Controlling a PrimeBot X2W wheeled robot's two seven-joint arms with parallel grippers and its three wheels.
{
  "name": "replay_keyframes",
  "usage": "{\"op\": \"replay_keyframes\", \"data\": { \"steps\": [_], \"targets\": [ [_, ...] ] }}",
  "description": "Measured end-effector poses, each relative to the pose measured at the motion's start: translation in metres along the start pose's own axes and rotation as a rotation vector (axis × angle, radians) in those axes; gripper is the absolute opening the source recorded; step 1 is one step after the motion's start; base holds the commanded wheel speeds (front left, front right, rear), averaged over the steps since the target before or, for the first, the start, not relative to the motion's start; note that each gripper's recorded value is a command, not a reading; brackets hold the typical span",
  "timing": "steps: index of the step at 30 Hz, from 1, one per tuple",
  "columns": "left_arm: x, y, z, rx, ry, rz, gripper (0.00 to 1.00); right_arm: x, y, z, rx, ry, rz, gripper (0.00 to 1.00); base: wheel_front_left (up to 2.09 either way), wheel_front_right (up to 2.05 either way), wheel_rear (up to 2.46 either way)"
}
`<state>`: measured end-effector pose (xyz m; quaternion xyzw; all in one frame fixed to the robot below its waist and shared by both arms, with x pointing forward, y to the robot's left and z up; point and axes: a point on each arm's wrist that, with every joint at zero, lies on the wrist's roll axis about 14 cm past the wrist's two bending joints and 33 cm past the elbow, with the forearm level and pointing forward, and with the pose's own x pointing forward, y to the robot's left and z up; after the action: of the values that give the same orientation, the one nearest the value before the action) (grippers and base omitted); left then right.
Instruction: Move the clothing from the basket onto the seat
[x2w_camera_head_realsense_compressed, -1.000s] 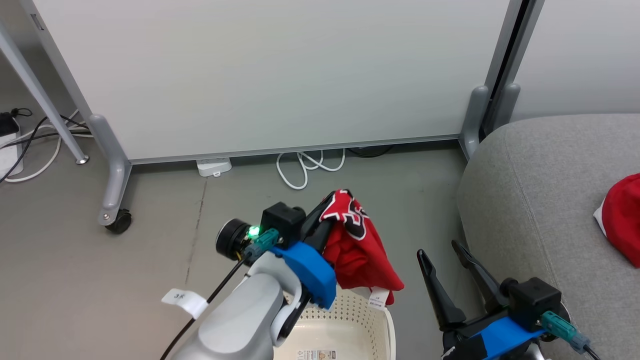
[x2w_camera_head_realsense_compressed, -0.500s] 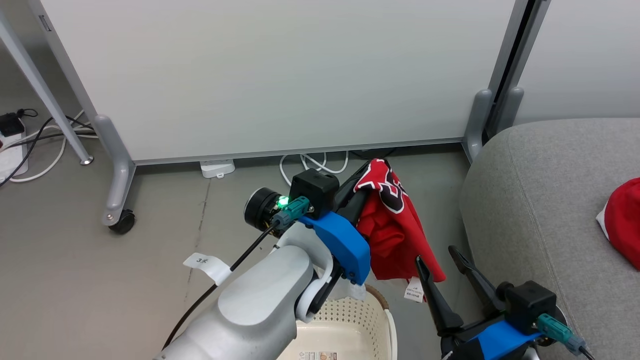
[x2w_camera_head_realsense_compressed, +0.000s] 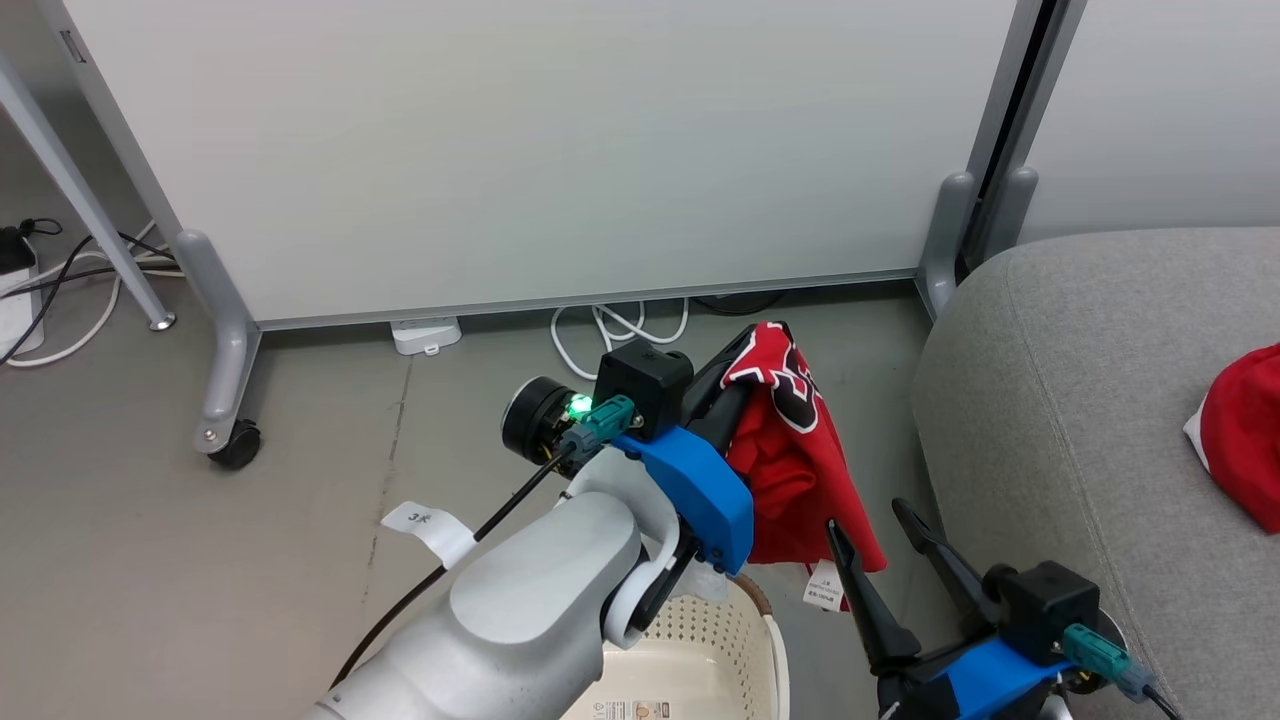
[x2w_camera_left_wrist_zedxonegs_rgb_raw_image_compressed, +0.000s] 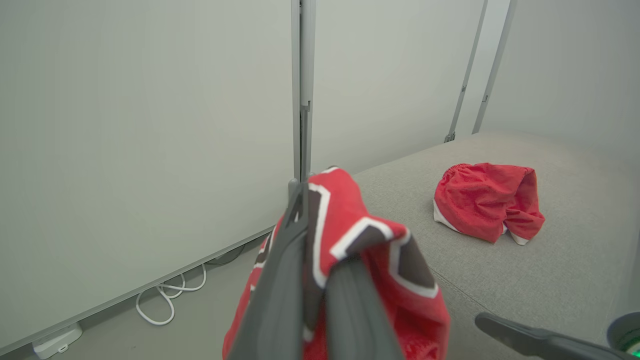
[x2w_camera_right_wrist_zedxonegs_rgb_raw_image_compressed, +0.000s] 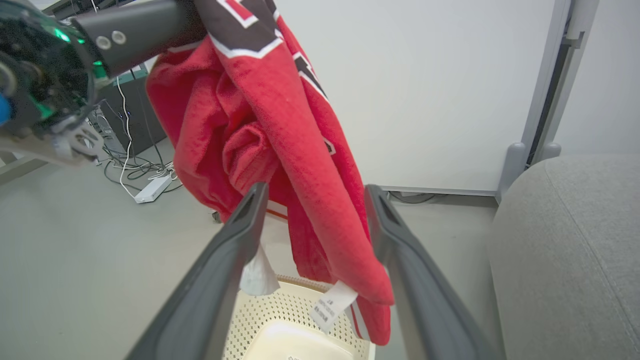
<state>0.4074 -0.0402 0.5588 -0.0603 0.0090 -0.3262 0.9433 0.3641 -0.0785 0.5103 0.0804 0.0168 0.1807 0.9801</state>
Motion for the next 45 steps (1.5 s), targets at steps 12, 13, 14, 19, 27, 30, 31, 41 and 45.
{"op": "replay_keyframes", "data": {
  "steps": [12, 13, 14, 19, 27, 30, 31, 41, 45],
  "targets": [
    [0.004, -0.005, 0.0, 0.001, 0.006, -0.02, 0.0, 0.029, 0.0, -0.013, -0.062, 0.062, 0.031, 1.0, 0.0, 0.0, 0.0],
    [0.004, -0.005, 0.001, 0.002, 0.006, -0.021, 0.0, 0.032, 0.0, -0.015, -0.069, 0.071, 0.034, 1.0, 0.0, 0.0, 0.0],
    [0.004, -0.005, 0.0, 0.0, 0.007, -0.021, 0.0, 0.035, 0.0, -0.016, -0.072, 0.078, 0.036, 1.0, 0.0, 0.0, 0.0],
    [0.003, -0.006, -0.002, 0.003, 0.017, -0.025, 0.0, 0.05, -0.002, -0.018, -0.088, 0.085, 0.045, 1.0, 0.0, 0.0, 0.0],
    [0.004, -0.005, -0.002, 0.003, 0.02, -0.026, 0.0, 0.065, 0.0, -0.022, -0.088, 0.101, 0.065, 1.0, 0.0, 0.0, 0.0],
    [0.005, -0.006, -0.002, 0.001, 0.021, -0.028, 0.0, 0.067, 0.001, -0.024, -0.084, 0.101, 0.069, 1.0, 0.0, 0.0, 0.0],
    [0.005, -0.006, -0.002, 0.001, 0.021, -0.028, 0.0, 0.068, 0.0, -0.024, -0.082, 0.1, 0.069, 1.0, 0.0, 0.0, 0.0],
    [0.006, -0.008, -0.001, 0.002, 0.019, -0.033, 0.0, 0.072, -0.002, -0.023, -0.068, 0.092, 0.065, 0.94, 0.0, 0.0, 0.0],
    [0.006, -0.008, -0.001, 0.003, 0.019, -0.034, 0.0, 0.072, -0.001, -0.025, -0.056, 0.097, 0.067, 0.1, 0.0, 0.0, 0.0]
  ]
}}
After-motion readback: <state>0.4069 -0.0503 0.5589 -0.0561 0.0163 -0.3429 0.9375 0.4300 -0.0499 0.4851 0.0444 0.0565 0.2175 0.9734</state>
